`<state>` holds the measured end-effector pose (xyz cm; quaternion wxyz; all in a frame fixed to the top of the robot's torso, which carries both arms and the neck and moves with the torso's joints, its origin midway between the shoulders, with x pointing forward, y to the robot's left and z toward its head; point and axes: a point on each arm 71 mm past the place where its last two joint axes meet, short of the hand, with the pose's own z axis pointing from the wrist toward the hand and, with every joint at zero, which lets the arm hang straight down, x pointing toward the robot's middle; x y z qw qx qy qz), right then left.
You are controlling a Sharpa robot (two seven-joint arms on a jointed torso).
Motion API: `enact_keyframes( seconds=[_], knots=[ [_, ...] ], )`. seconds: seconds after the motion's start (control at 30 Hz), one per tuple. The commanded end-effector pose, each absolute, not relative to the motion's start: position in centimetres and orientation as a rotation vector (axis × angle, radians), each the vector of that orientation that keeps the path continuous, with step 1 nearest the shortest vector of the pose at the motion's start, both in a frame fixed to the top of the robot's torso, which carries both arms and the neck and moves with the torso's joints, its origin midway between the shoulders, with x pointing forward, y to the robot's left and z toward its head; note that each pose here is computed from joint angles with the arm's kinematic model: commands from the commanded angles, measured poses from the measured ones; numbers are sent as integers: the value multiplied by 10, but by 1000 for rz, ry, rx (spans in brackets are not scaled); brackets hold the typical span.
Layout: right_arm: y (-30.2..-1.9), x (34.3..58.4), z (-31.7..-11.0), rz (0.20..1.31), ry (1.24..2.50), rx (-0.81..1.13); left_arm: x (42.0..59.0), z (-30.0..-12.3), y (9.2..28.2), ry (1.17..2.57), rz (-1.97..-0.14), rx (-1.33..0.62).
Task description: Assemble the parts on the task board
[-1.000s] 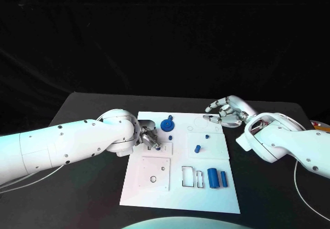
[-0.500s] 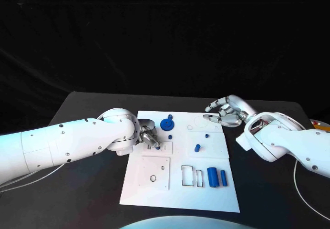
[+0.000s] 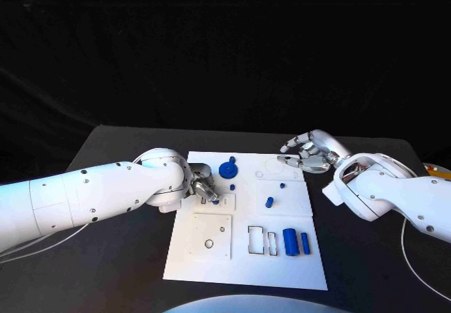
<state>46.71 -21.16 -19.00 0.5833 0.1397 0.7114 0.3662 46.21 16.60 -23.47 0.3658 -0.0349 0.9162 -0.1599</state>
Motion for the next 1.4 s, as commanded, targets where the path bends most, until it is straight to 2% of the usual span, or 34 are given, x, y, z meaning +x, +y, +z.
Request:
enact_keyframes(
  seconds=[0.03,0.93,1.27,1.4],
  knots=[
    [-211,467,-190,859,1666,317,459,-239,165,2392,-403,-75],
    [-212,467,-192,857,1667,320,461,-231,174,2350,-414,-135],
    [-214,468,-193,852,1668,324,468,-209,180,2326,-469,-202],
    [-215,468,-193,850,1669,325,480,-193,188,2313,-466,-208]
  ],
)
